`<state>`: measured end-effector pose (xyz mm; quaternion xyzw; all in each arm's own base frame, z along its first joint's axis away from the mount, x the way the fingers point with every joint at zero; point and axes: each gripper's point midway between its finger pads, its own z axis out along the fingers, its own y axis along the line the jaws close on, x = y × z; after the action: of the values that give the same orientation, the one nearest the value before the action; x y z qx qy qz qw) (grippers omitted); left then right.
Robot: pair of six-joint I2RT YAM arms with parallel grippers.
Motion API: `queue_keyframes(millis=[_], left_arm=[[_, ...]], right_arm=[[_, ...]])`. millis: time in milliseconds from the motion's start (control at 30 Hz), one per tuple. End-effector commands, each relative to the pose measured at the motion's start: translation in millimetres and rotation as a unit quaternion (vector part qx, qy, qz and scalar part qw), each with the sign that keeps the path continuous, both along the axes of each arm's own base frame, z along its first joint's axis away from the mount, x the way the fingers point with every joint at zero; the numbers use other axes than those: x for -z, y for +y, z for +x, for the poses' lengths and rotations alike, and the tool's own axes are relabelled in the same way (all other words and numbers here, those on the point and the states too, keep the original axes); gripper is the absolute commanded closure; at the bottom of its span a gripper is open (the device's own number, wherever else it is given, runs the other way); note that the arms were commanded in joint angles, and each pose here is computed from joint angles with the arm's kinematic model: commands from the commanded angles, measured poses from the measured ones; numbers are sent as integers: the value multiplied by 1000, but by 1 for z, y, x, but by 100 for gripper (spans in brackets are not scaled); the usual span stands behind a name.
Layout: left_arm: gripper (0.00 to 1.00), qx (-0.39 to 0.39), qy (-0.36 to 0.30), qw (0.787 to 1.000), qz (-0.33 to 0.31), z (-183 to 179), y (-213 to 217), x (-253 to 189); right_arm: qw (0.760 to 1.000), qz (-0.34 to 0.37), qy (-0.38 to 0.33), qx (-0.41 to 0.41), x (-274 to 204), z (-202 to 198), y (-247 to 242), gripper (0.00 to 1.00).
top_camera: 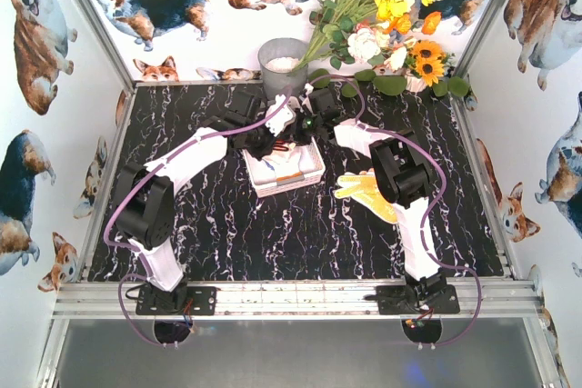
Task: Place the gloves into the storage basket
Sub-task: Place the glove in the bin.
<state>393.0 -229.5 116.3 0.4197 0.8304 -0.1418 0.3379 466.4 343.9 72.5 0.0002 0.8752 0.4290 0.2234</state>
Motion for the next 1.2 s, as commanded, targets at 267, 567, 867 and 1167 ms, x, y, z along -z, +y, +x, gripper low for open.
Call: queue_keyframes(millis=[267,567,867,1167], left_arm=[[100,15,29,999,-1,-23,-10,15],[96,20,43,999,1,-30,-14,29],[60,20,60,997,-38,-37,-26,25],[38,8,57,991,-120,-39,-37,-13]], right_arm=[[996,-61,-67,-12,-27,-8,-6,100],[995,-71,-74,-10,-28,-11,-8,99],[995,-63,-75,-18,-28,-9,0,98],[994,-60,-84,-32,-28,-10,3,98]])
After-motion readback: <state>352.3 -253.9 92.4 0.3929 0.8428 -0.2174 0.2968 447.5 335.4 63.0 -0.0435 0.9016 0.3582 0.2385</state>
